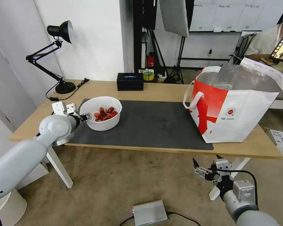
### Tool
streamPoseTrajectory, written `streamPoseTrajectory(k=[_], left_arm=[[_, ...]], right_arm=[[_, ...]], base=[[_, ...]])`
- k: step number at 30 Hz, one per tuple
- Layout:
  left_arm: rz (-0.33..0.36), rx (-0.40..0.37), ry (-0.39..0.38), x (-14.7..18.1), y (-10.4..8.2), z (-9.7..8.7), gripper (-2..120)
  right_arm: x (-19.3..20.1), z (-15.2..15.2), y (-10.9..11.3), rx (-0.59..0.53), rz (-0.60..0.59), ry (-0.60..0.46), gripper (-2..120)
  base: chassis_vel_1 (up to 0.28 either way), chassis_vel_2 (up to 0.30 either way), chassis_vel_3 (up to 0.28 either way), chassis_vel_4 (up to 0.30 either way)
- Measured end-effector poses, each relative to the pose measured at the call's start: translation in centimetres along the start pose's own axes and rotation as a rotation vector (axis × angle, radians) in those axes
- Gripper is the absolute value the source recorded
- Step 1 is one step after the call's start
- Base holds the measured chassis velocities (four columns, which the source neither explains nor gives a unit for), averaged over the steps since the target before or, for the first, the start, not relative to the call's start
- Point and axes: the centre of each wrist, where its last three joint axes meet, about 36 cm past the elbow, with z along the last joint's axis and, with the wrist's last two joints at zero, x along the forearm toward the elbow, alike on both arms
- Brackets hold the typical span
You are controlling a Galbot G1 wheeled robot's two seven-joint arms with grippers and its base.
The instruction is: Pick up the trash from the table and place it into the takeout bag.
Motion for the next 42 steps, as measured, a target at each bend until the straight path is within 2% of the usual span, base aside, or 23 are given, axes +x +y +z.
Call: streamPoseTrajectory(k=[1, 5, 7, 8, 14, 25, 27, 30, 33, 42], left_arm=[[0.0, 0.0, 0.0, 0.0, 0.0, 0.0, 47], [-0.009, -0.003, -0.005, 0.1, 0.1, -0.2, 28], [-0.01, -0.004, -0.006, 0.2, 0.1, -0.2, 27], [-0.011, -0.005, -0.006, 0.2, 0.1, -0.3, 19], [-0.011, -0.02, 0.006, 0.4, 0.2, -0.1, 9], [-0.004, -0.029, 0.015, 0.5, -0.1, -0.1, 7], [-0.01, -0.032, 0.007, 0.6, 0.1, -0.4, 1], [-0.012, -0.034, 0.002, 0.7, 0.1, -0.7, 0], [-0.002, -0.036, -0.021, 1.3, -0.2, -1.8, 0], [0.042, -0.034, -0.049, 2.7, -1.8, -3.6, 0]], right_arm=[[0.0, 0.0, 0.0, 0.0, 0.0, 0.0, 100], [0.0, 0.0, 0.0, 0.0, 0.0, 0.0, 100], [0.0, 0.0, 0.0, 0.0, 0.0, 0.0, 100], [0.0, 0.0, 0.0, 0.0, 0.0, 0.0, 100], [0.0, 0.0, 0.0, 0.0, 0.0, 0.0, 100], [0.0, 0.0, 0.0, 0.0, 0.0, 0.0, 100], [0.0, 0.0, 0.0, 0.0, 0.0, 0.0, 100], [0.0, 0.0, 0.0, 0.0, 0.0, 0.0, 100], [0.0, 0.0, 0.0, 0.0, 0.0, 0.0, 100], [0.0, 0.0, 0.0, 0.0, 0.0, 0.0, 100]], base=[[0.0, 0.0, 0.0, 0.0], [0.0, 0.0, 0.0, 0.0], [0.0, 0.0, 0.0, 0.0], [0.0, 0.0, 0.0, 0.0], [0.0, 0.0, 0.0, 0.0], [0.0, 0.0, 0.0, 0.0], [0.0, 0.0, 0.0, 0.0], [0.0, 0.0, 0.0, 0.0], [0.0, 0.0, 0.0, 0.0], [0.0, 0.0, 0.0, 0.0]])
